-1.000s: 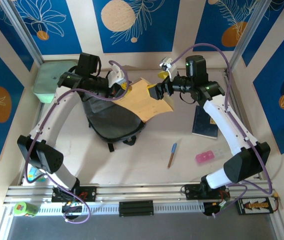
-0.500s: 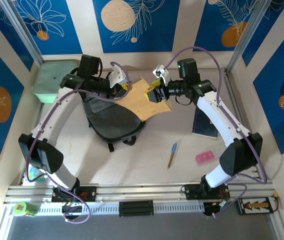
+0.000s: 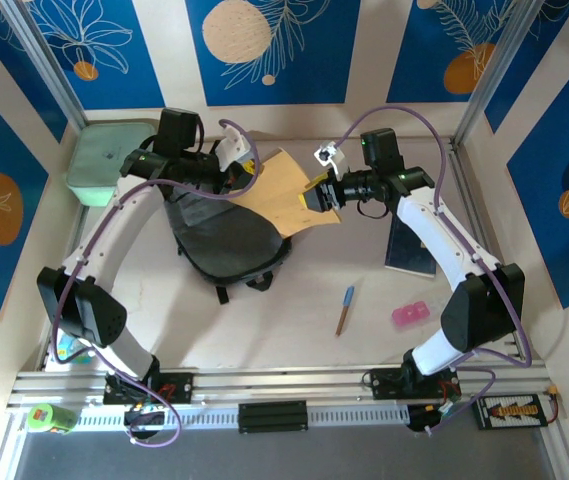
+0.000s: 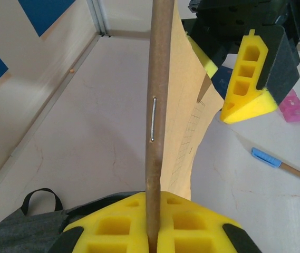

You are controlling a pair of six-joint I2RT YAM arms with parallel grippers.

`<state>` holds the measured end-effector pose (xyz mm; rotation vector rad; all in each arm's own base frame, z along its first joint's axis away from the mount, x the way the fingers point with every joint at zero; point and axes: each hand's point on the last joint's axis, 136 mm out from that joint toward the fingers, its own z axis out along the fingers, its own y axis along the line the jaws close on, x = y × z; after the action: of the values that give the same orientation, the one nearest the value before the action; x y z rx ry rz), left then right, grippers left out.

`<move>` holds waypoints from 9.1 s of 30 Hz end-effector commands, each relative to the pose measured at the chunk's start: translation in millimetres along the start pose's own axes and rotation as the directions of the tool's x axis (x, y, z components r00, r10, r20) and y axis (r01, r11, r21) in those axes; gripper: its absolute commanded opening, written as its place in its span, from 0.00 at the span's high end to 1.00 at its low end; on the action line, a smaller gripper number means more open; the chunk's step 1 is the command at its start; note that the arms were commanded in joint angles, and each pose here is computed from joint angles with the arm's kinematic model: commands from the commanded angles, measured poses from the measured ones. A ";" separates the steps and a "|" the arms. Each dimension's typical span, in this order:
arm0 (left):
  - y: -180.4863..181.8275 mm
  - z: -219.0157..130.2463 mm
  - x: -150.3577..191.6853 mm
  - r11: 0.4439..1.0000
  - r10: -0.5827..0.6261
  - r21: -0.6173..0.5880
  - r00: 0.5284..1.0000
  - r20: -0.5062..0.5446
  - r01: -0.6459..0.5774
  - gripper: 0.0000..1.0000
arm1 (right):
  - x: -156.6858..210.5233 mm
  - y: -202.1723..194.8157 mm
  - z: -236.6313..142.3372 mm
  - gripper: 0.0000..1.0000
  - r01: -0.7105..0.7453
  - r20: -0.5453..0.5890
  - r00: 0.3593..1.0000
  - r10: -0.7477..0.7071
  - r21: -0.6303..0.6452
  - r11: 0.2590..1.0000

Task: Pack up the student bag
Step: Pick up the book from the center of the table, then open the student bag at the center of the table, then place the book in the student bag, then close the student bag at the center of the table, then move the book to the middle-right of the table.

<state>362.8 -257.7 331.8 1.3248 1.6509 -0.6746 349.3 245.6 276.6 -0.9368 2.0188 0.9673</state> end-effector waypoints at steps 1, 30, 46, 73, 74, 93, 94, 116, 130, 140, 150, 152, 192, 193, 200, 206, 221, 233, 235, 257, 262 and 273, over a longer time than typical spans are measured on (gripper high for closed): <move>-9.0 -19.8 -23.4 0.999 0.048 0.016 0.996 0.080 -0.049 1.00 | -2.9 1.3 -5.9 0.48 0.002 0.017 1.000 -0.002 0.006 1.000; 79.1 -51.1 22.0 0.889 -0.206 -0.392 0.971 0.124 0.238 0.20 | 12.1 8.5 -27.3 1.00 -0.157 0.039 0.986 0.160 -0.060 0.986; 25.7 -18.9 123.4 0.730 -0.607 -0.398 0.794 -0.005 0.555 0.04 | 81.1 -23.7 -49.6 1.00 -0.495 -0.057 0.844 0.534 0.301 0.815; -83.7 134.0 197.1 0.847 -0.513 -0.173 0.687 -0.515 0.503 0.53 | 100.6 -11.7 -67.3 1.00 -0.496 -0.128 0.804 0.580 0.394 0.774; -83.1 136.1 199.9 0.842 -0.520 -0.180 0.677 -0.521 0.508 0.56 | 100.9 -11.7 -67.0 1.00 -0.495 -0.129 0.804 0.580 0.393 0.774; -42.4 104.5 150.3 0.801 -0.594 -0.232 0.691 -0.412 0.551 1.00 | 90.5 -1.5 -73.0 1.00 -0.474 -0.096 0.836 0.541 0.371 0.799; -32.6 94.8 141.0 0.799 -0.601 -0.255 0.704 -0.379 0.545 1.00 | 87.4 2.6 -73.5 1.00 -0.474 -0.091 0.840 0.535 0.355 0.806; 75.2 10.9 12.5 0.794 -0.394 -0.499 0.919 0.012 0.347 1.00 | 33.0 123.1 9.8 1.00 -0.356 -0.185 0.927 0.327 -0.152 0.922; 86.8 13.3 27.8 0.774 -0.442 -0.504 0.897 0.001 0.382 1.00 | -25.9 118.9 0.5 1.00 -0.188 -0.002 0.982 0.190 -0.116 0.975; 94.2 3.4 7.1 0.773 -0.442 -0.471 0.893 0.083 0.426 1.00 | -8.5 103.1 61.7 1.00 -0.297 -0.117 0.954 0.277 -0.232 0.926; 97.2 -6.3 8.0 0.765 -0.475 -0.439 0.873 0.111 0.472 1.00 | -26.9 111.4 105.7 1.00 -0.323 -0.152 0.946 0.286 -0.364 0.874; 95.9 -7.4 9.8 0.764 -0.479 -0.436 0.871 0.111 0.476 1.00 | -23.3 106.6 115.0 1.00 -0.341 -0.170 0.939 0.298 -0.362 0.867; 81.5 31.7 69.0 0.752 -0.589 -0.367 0.808 -0.001 0.548 1.00 | 63.9 15.9 136.1 0.49 -0.850 -0.201 0.509 0.837 0.031 0.525; 82.0 33.0 68.9 0.752 -0.590 -0.364 0.807 0.001 0.550 1.00 | 69.2 16.1 138.2 0.50 -0.855 -0.188 0.501 0.844 0.045 0.517; 85.4 33.1 61.9 0.752 -0.588 -0.356 0.809 0.018 0.555 1.00 | 91.9 -4.9 154.4 0.79 -0.860 -0.093 0.466 0.880 0.186 0.475; 85.1 25.5 49.3 0.760 -0.572 -0.354 0.820 0.032 0.545 1.00 | 65.3 -27.8 164.4 0.95 -0.833 0.032 0.538 0.842 0.173 0.526; 83.4 13.7 29.9 0.773 -0.548 -0.349 0.835 0.053 0.529 1.00 | 28.5 -53.5 218.8 0.90 -0.802 0.154 0.595 0.789 0.167 0.573; 80.0 22.0 53.8 0.772 -0.558 -0.362 0.830 0.007 0.523 1.00 | 37.9 -6.8 96.6 0.40 -0.661 0.214 0.749 0.627 0.314 0.682; 74.4 22.3 61.3 0.775 -0.560 -0.359 0.828 -0.010 0.520 1.00 | 61.5 -21.7 67.9 0.36 -0.654 0.248 0.747 0.617 0.438 0.616; 31.8 34.1 107.5 0.478 -0.835 -0.257 0.526 0.165 0.840 0.00 | 246.2 -235.0 -119.5 0.27 -0.724 0.489 0.266 0.831 0.670 -0.162; 30.1 55.5 106.8 0.470 -0.847 -0.242 0.511 0.144 0.849 0.01 | 266.0 -234.0 -108.7 0.27 -0.731 0.460 0.189 0.868 0.656 -0.188; -4.9 132.7 87.5 0.504 -0.851 -0.213 0.523 0.042 0.837 0.01 | 245.3 -210.9 -36.8 0.35 -0.786 0.296 0.184 0.937 0.617 -0.041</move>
<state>391.0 -309.2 188.7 0.2753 2.3657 -0.9648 395.7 8.7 33.7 1.0266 2.7579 0.3495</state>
